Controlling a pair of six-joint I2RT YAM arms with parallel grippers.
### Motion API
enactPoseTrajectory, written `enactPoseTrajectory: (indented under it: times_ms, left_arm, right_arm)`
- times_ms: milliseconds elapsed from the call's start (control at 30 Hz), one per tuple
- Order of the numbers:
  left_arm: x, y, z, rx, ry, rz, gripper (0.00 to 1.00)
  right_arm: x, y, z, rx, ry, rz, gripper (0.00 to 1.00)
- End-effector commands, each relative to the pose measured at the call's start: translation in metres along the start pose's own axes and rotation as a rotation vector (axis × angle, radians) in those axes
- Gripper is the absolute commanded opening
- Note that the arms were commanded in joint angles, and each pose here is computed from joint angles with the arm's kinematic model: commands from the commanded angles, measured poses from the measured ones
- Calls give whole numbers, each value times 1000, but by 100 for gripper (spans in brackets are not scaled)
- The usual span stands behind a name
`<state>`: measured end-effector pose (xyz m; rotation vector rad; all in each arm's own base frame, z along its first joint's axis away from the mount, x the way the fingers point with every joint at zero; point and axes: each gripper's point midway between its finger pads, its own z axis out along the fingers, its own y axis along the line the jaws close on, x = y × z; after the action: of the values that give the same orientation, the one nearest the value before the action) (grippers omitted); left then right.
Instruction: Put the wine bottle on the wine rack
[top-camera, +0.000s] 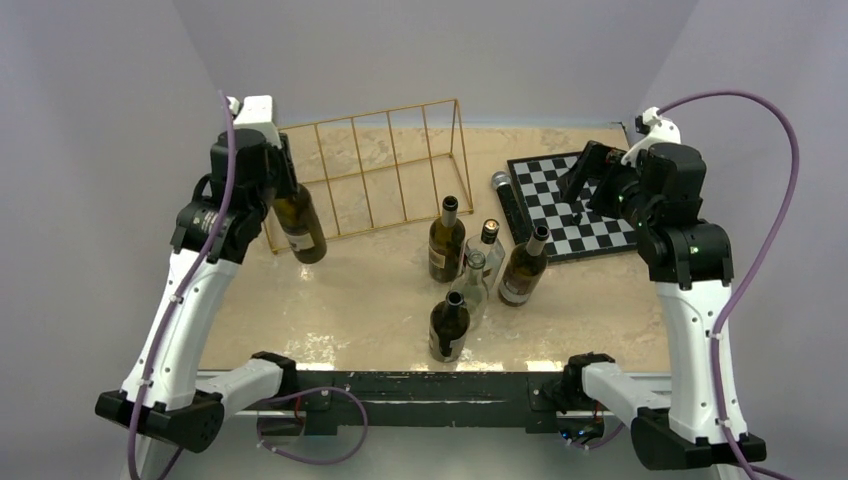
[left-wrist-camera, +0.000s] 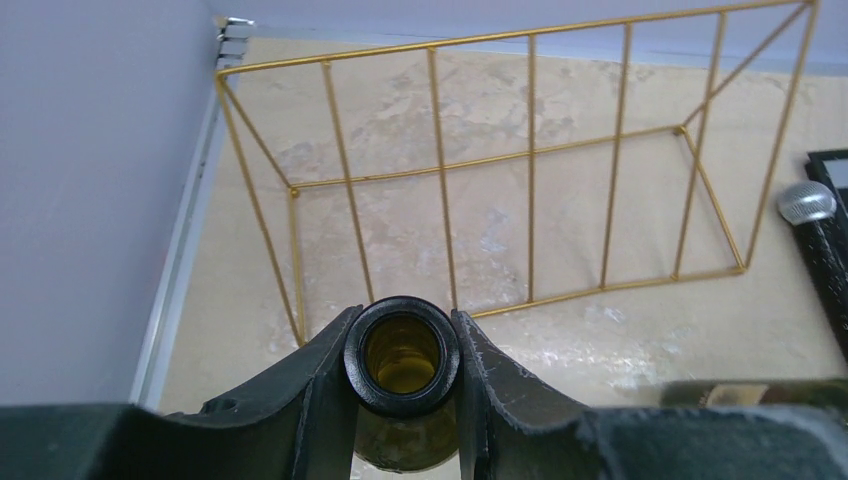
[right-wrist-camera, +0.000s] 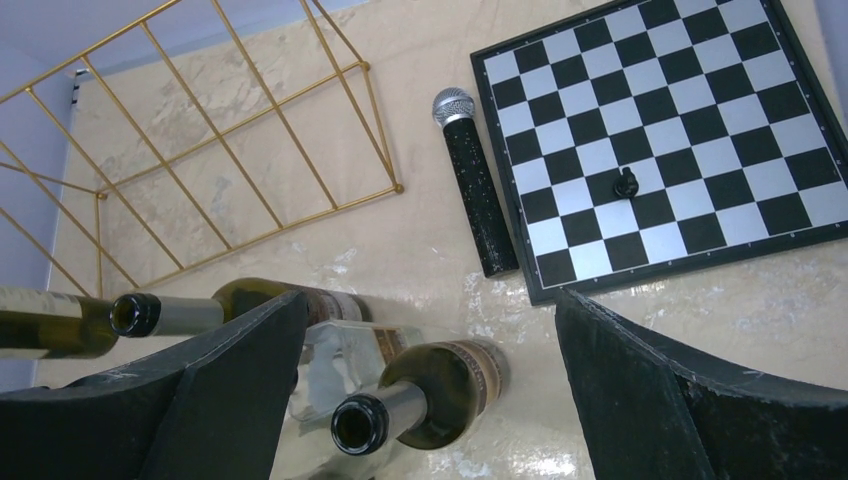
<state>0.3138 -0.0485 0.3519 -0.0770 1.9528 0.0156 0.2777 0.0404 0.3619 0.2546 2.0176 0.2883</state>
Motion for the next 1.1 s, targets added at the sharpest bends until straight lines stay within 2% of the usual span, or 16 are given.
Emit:
enactPoseTrajectory:
  times_ms: [0, 367, 567, 767, 1067]
  left_arm:
    - [-56, 25, -3, -20, -136, -87, 0]
    - [-58, 72, 55, -90, -66, -161, 0]
    - [-55, 93, 77, -136, -25, -152, 0]
    - [-57, 99, 91, -151, -13, -123, 0]
    - [-41, 103, 114, -159, 64, -92, 0]
  right_arm:
    - [-6, -2, -13, 5, -40, -18, 99]
    - [7, 1, -20, -30, -24, 3, 99]
    - [9, 4, -26, -44, -26, 19, 99]
    - [11, 3, -27, -41, -24, 22, 99]
    - [11, -1, -26, -23, -27, 16, 99]
